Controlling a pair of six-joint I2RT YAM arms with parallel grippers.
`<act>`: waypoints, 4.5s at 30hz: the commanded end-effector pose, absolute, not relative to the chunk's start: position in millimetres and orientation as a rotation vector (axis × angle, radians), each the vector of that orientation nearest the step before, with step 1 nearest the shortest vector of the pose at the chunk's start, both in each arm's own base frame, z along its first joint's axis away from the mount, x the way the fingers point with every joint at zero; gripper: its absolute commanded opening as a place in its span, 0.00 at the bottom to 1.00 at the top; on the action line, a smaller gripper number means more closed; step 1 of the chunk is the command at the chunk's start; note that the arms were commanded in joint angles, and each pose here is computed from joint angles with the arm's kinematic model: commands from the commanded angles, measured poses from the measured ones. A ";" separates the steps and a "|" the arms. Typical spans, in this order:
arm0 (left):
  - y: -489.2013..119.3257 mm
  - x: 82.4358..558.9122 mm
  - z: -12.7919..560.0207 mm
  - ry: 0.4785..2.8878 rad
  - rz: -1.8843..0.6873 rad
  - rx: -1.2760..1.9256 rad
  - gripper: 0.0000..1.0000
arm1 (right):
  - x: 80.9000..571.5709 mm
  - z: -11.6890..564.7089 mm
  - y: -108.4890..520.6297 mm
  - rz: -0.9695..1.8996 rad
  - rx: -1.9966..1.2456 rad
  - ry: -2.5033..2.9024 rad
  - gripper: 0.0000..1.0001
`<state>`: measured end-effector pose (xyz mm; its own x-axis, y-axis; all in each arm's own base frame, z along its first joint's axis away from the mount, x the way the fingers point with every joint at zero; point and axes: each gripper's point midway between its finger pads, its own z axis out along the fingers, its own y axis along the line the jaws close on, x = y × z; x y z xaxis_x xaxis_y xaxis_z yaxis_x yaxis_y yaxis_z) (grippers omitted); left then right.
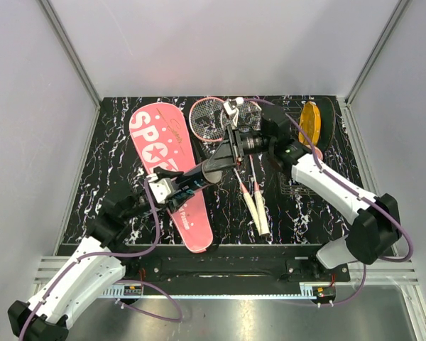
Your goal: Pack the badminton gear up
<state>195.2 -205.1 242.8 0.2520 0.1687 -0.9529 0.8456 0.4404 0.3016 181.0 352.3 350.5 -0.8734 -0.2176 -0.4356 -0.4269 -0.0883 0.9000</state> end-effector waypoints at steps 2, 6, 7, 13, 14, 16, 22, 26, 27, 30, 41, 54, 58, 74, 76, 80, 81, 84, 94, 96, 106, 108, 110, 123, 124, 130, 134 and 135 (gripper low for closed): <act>-207.7 189.5 312.5 1.056 -0.546 1.007 0.00 | 213.9 301.7 348.1 1.784 -0.536 2.185 0.57; -200.7 201.8 311.8 1.106 -0.491 0.962 0.00 | 219.4 325.4 331.8 1.674 -0.544 2.113 0.64; -199.9 205.7 309.6 1.126 -0.482 0.954 0.00 | 222.4 328.3 327.2 1.643 -0.531 2.106 0.66; -185.6 233.8 292.4 1.307 -0.402 0.844 0.00 | 246.3 355.5 280.6 1.450 -0.353 2.002 0.80; -178.9 240.7 289.1 1.343 -0.365 0.808 0.00 | 254.3 347.7 273.0 1.381 -0.287 2.024 0.82; -172.0 250.6 284.6 1.402 -0.328 0.759 0.00 | 258.8 343.1 260.2 1.274 -0.244 2.024 0.85; -112.9 294.8 253.2 1.726 0.013 0.480 0.00 | 257.5 304.5 230.7 1.061 -0.137 2.127 0.86; -75.5 315.8 233.7 1.872 0.242 0.400 0.00 | 241.6 290.0 225.4 1.068 -0.154 2.148 0.86; -59.2 322.7 231.4 1.898 0.281 0.356 0.00 | 239.0 288.8 225.0 1.072 -0.163 2.149 0.86; -25.9 339.1 212.6 1.976 0.333 0.277 0.00 | 227.8 288.8 222.5 1.088 -0.184 2.147 0.86; 94.6 389.4 162.9 2.215 0.584 0.039 0.00 | 191.9 297.9 213.7 1.125 -0.281 2.141 0.87; 151.6 413.3 99.4 2.380 0.743 0.186 0.00 | 166.7 303.2 201.2 1.087 -0.384 2.156 0.88; 144.9 418.0 85.8 2.413 0.639 0.180 0.00 | 169.9 301.5 200.1 1.064 -0.388 2.160 0.88; 122.9 411.6 36.6 2.636 0.402 0.116 0.66 | 178.4 304.3 203.2 1.059 -0.384 2.147 0.88; 123.3 411.0 37.5 2.636 0.401 0.108 0.83 | 178.2 304.4 203.4 1.061 -0.383 2.147 0.88; 123.4 413.5 53.7 2.590 0.402 0.076 0.94 | 177.9 304.2 203.1 1.062 -0.383 2.146 0.88; 123.8 413.3 56.7 2.582 0.407 0.071 0.99 | 177.6 303.0 203.3 1.062 -0.385 2.148 0.88; 125.2 414.2 70.9 2.545 0.421 0.048 0.99 | 177.3 302.5 202.7 1.061 -0.384 2.148 0.88; 130.1 415.9 127.3 2.393 0.477 -0.056 0.99 | 180.8 293.8 204.2 1.058 -0.370 2.171 0.88; 127.6 414.5 140.0 2.362 0.470 -0.066 0.99 | 184.9 287.8 205.3 1.056 -0.349 2.188 0.89; 59.7 394.6 211.8 2.169 0.161 -0.279 0.90 | 216.9 244.2 228.4 1.122 -0.183 2.337 0.87; 5.5 387.1 205.9 2.170 -0.115 -0.265 0.87 | 225.6 233.0 241.2 1.181 -0.168 2.334 0.85; -48.5 377.2 214.0 2.132 -0.244 -0.195 0.84 | 233.3 213.6 258.2 1.230 -0.138 2.361 0.83; -139.8 310.1 158.3 2.164 -0.463 -0.343 0.73 | 268.6 83.7 351.7 1.258 -0.184 2.540 0.48; -142.2 307.2 158.0 2.159 -0.493 -0.349 0.73 | 269.6 68.1 353.8 1.246 -0.181 2.574 0.47; -159.9 291.1 152.0 2.172 -0.661 -0.355 0.67 | 279.2 53.5 372.1 1.296 -0.213 2.558 0.41; -167.0 288.0 148.5 2.202 -0.689 -0.304 0.68 | 283.2 51.5 373.9 1.273 -0.218 2.548 0.43; -168.9 287.9 147.4 2.210 -0.694 -0.291 0.70 | 283.4 50.3 373.6 1.260 -0.234 2.548 0.46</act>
